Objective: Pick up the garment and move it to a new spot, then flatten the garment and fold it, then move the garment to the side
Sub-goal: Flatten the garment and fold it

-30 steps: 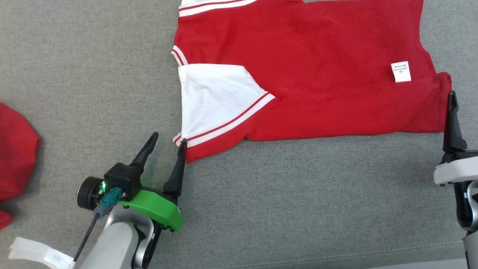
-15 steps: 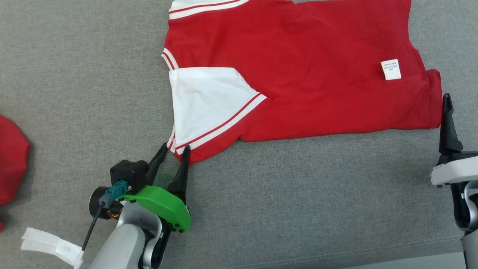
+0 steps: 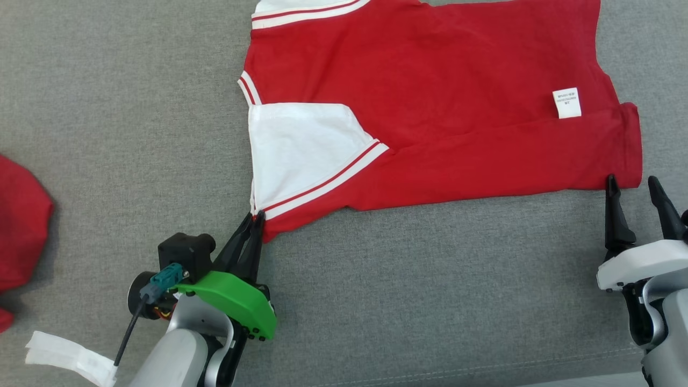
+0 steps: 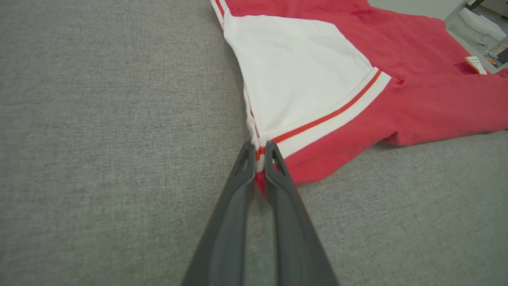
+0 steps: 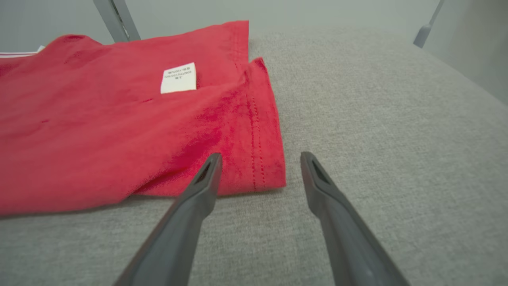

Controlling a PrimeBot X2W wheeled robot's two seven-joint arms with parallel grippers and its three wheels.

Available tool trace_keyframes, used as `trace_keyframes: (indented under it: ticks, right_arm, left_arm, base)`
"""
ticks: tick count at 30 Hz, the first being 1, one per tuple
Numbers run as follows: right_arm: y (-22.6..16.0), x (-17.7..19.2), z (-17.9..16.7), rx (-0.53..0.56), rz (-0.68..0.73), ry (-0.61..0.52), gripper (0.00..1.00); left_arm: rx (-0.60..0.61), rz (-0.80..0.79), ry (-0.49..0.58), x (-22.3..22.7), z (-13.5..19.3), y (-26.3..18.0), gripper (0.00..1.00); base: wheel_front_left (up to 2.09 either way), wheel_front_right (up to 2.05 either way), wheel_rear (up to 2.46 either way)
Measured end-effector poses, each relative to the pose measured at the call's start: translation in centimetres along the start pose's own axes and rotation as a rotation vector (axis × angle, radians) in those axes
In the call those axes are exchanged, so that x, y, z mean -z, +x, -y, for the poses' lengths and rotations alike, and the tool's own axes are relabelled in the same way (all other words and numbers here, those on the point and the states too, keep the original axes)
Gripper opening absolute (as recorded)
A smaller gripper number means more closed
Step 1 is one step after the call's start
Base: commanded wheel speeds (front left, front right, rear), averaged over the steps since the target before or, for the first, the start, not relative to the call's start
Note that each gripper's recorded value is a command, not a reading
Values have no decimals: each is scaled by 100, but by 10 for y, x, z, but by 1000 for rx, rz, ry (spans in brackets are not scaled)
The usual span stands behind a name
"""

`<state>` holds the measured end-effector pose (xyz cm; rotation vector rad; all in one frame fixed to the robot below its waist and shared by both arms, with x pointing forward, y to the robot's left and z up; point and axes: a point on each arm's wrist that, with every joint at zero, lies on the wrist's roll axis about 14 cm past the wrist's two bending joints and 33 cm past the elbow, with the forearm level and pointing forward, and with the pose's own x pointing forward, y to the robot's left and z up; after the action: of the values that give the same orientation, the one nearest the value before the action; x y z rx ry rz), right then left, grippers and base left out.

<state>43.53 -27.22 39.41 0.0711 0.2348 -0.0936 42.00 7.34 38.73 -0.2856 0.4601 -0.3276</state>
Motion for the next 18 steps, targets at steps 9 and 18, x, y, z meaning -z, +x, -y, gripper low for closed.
trace_keyframes:
  ticks: [9, 18]
  right_arm:
    - [18, 25, -7, -10, -95, 127, 93]
    - [8, 30, -22, -158, -178, 87, 0]
  left_arm:
    - [22, 7, 32, -8, 1, -3, 0]
    - [43, 54, 85, -23, 4, -15, 0]
  base:
    - [0, 0, 0]
    - [0, 0, 0]
